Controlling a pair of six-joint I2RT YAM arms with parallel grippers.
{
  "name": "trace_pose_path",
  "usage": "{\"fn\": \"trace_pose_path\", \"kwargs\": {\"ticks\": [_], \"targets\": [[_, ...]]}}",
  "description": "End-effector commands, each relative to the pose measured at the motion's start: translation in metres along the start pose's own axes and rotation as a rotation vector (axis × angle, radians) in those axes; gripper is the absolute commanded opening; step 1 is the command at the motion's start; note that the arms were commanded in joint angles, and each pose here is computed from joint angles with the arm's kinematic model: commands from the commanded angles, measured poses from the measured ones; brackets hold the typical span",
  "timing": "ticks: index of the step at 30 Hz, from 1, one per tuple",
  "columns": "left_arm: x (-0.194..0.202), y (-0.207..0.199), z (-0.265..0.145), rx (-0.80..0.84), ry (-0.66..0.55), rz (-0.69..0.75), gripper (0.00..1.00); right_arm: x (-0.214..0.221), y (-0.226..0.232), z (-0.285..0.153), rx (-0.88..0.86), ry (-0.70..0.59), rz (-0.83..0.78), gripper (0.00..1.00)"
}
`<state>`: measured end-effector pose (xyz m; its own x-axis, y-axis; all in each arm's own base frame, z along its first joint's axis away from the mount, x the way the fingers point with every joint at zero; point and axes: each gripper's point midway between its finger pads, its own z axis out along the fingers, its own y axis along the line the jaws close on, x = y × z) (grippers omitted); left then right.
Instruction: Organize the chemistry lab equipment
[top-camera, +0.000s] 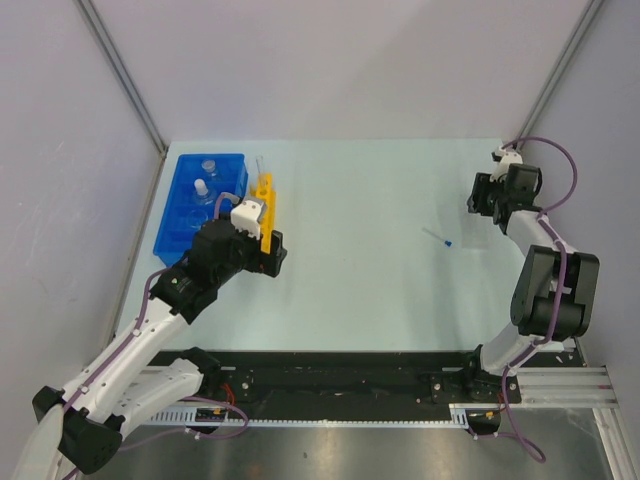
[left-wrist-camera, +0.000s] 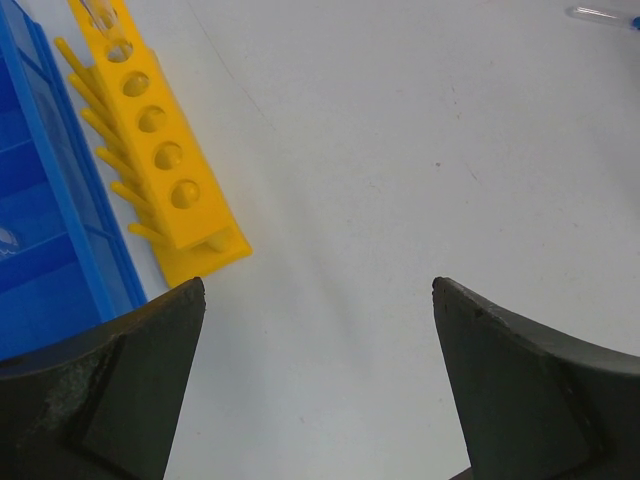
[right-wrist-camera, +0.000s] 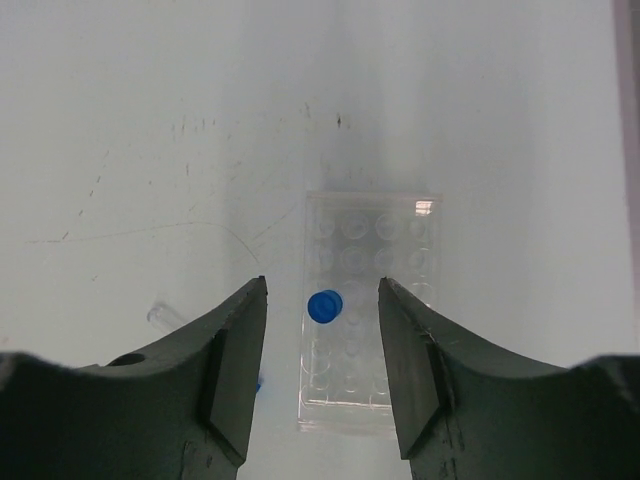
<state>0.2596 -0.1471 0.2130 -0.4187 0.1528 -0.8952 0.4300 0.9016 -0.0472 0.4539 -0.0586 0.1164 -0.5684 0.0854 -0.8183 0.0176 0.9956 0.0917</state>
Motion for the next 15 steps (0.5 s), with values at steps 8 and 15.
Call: {"fn": "trace_pose_path", "kwargs": {"ticks": [8, 15], "targets": [[-0.019, -0.033, -0.002, 0.219, -0.079, -0.078, 1.00, -0.055, 0.023, -0.080, -0.194, -0.136, -0.172, 0.69], [-0.016, -0.066, 0.000, 0.388, -0.030, -0.193, 1.00, 0.019, 0.104, -0.110, -0.594, 0.049, -0.551, 0.73]]}}
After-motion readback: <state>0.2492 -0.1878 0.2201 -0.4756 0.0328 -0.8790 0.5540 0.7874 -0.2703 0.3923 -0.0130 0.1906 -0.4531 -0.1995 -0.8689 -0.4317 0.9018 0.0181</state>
